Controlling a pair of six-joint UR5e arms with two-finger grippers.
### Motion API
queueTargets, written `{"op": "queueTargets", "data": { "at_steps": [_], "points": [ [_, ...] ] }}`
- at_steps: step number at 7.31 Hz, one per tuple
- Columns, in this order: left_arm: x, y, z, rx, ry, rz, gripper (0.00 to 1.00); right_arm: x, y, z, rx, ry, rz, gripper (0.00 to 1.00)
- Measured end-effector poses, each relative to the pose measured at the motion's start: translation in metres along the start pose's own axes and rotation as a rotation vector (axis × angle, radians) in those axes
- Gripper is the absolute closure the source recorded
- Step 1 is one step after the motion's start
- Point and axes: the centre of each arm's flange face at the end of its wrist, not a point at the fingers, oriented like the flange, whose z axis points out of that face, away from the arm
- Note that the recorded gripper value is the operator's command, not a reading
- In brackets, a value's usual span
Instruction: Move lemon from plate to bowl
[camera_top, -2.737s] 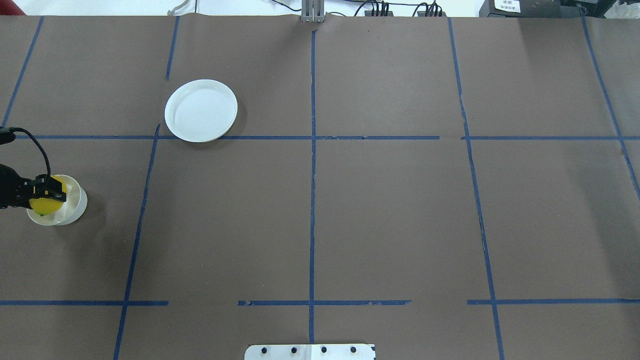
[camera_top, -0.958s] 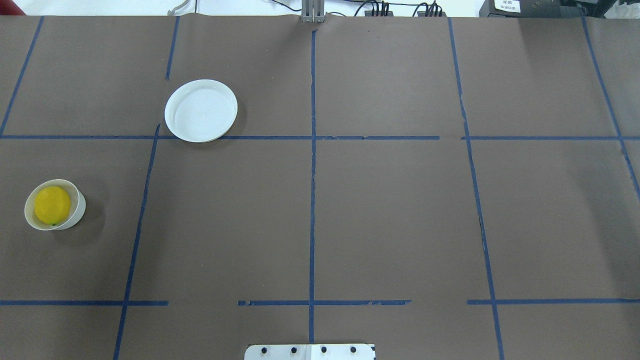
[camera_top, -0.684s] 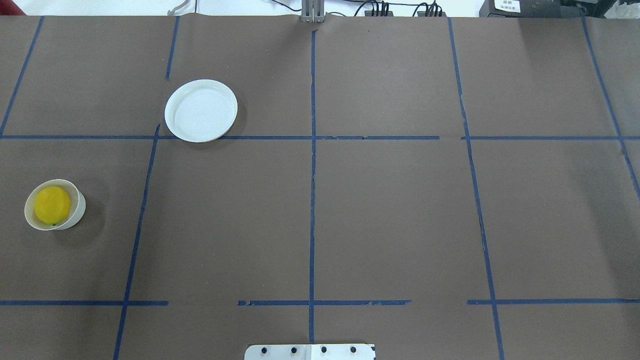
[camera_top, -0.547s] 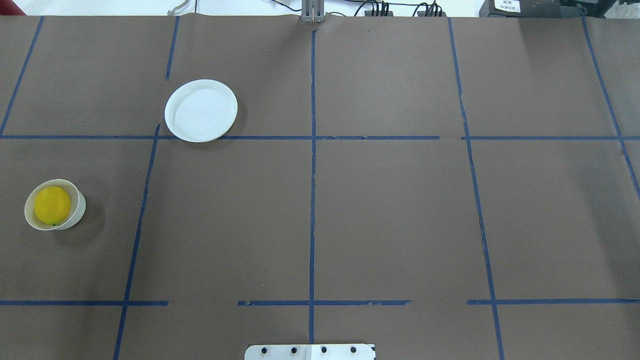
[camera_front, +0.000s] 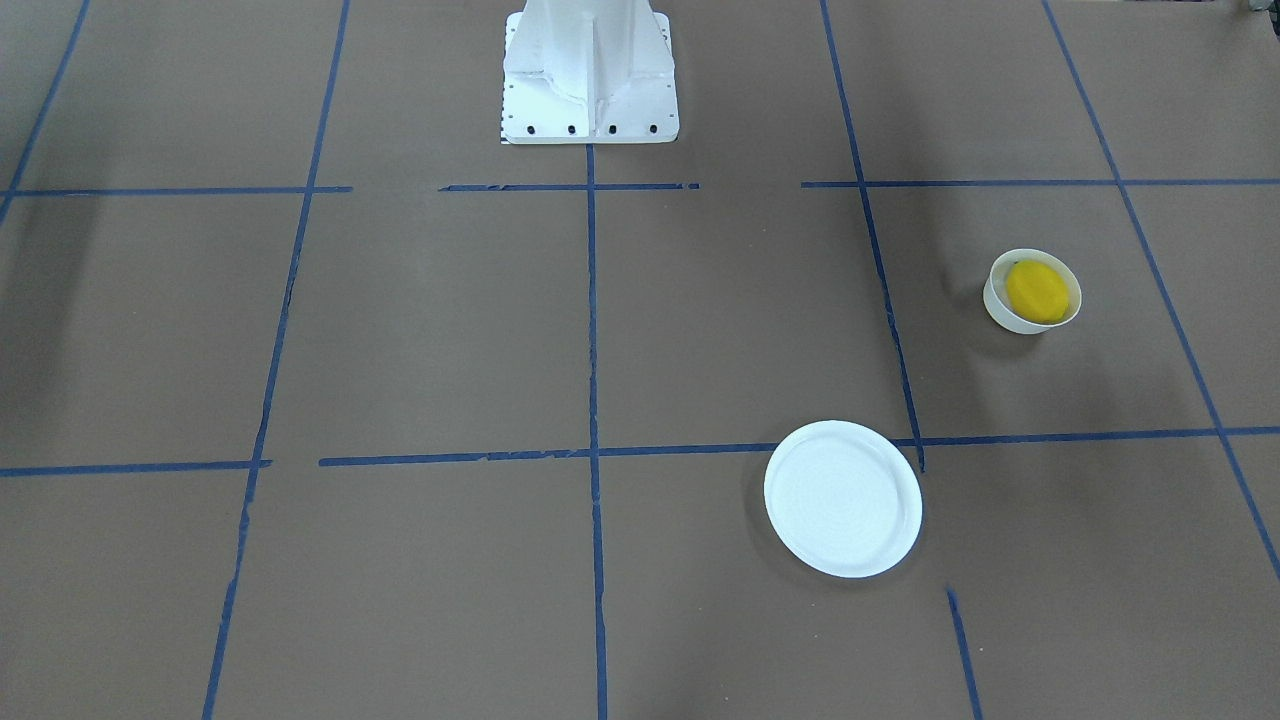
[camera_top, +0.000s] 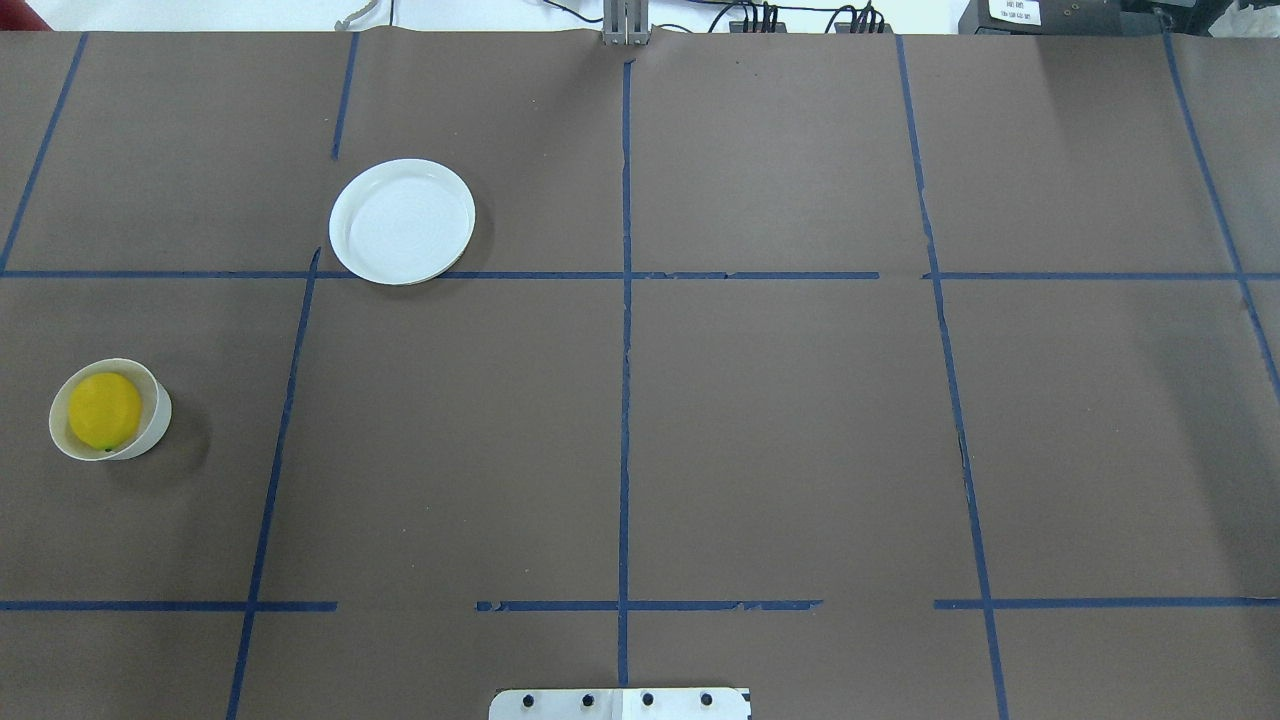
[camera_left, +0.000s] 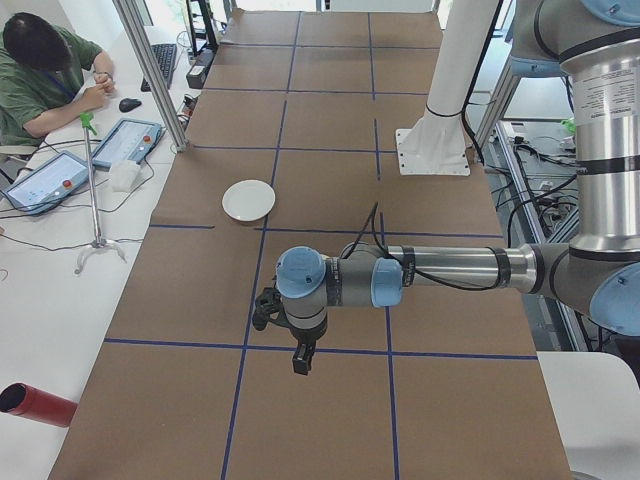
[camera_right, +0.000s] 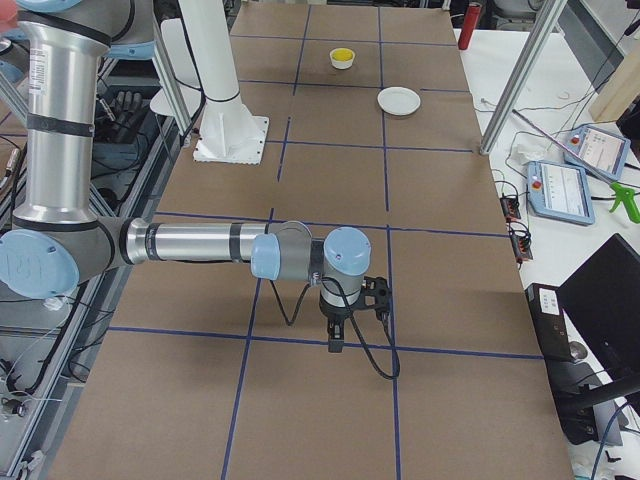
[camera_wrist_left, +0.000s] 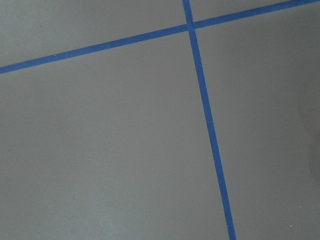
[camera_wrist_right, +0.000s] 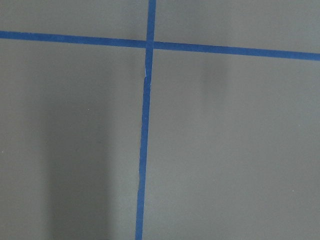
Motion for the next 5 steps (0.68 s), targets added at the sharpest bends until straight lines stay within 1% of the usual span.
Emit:
{"op": "queueTargets", "data": {
  "at_steps": [1, 4, 5],
  "points": [
    [0.0021, -0.0023, -0.0035, 0.011, -0.007, 0.012, 0.00, 0.0000, 0.0000, 0.0000, 0.000, 0.000, 0.000, 0.00],
    [0.0045, -0.0089, -0.0083, 0.068, -0.028, 0.069, 0.00, 0.0000, 0.0000, 0.0000, 0.000, 0.000, 0.000, 0.00],
    [0.0039, -0.0099, -0.0081, 0.076, -0.031, 0.077, 0.00, 0.0000, 0.0000, 0.0000, 0.000, 0.000, 0.000, 0.00]
  ]
}}
